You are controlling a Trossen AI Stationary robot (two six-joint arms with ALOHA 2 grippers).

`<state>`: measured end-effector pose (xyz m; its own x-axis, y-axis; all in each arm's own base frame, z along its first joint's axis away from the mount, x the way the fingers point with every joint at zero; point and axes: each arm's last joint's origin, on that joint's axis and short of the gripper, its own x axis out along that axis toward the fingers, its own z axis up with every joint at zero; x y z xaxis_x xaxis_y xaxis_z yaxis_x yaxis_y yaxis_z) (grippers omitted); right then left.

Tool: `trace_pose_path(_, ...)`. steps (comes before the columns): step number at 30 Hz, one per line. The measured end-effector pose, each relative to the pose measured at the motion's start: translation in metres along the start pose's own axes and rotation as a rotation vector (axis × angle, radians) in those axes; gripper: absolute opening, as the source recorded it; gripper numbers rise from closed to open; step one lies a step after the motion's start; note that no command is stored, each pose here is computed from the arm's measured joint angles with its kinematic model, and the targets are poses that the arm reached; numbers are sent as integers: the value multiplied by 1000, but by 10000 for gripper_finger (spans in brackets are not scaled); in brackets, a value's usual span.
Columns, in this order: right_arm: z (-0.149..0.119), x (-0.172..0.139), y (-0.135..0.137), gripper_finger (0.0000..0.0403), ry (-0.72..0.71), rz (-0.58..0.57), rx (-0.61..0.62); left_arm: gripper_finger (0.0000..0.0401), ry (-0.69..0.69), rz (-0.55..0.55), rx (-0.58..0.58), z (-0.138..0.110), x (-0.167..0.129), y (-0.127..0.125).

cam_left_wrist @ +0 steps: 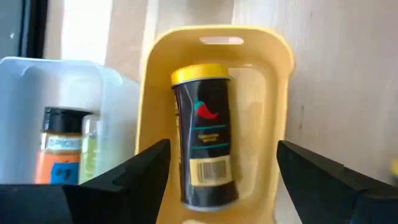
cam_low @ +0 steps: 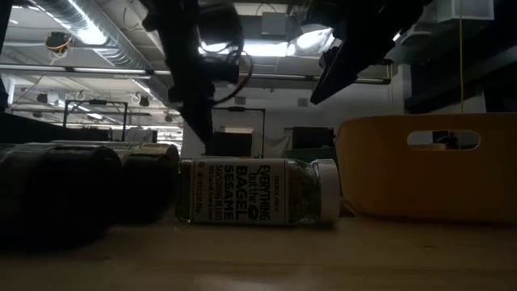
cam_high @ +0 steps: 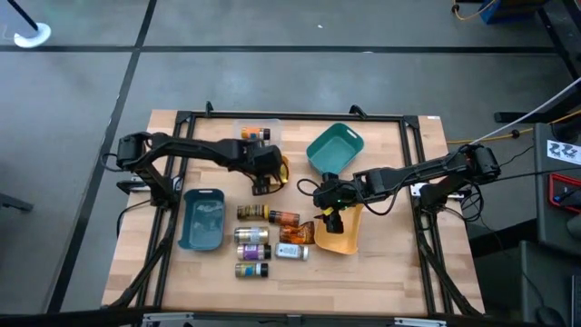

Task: Sort spices by type
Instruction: Put the yellow seasoning can into the top yellow bin

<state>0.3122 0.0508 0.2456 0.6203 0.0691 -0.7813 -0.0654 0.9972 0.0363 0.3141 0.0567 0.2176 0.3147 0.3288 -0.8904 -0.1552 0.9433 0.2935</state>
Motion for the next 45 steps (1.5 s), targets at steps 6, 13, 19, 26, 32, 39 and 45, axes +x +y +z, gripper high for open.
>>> trace_pose_path(6,-1,0,0,270,14,-1,-1,277,43,-135,-60,8,-25,-13)
trace_pose_path(13,-3,0,0,270,29,-3,-4,276,97,-283,-20,3,-35,-49)
trace_pose_path(19,-3,0,0,270,30,-3,-5,276,108,-301,-7,-2,-36,-73)
trace_pose_path(26,-3,0,0,270,30,-3,-6,276,144,-288,-34,-21,-18,-87)
trace_pose_path(32,-3,0,0,270,29,-3,-6,276,173,-280,-44,-35,-5,-90)
trace_pose_path(39,-3,0,0,270,29,-3,-6,276,140,-286,-52,-47,12,-94)
trace_pose_path(45,-3,0,0,270,28,-3,-6,275,148,-281,-64,-52,18,-91)
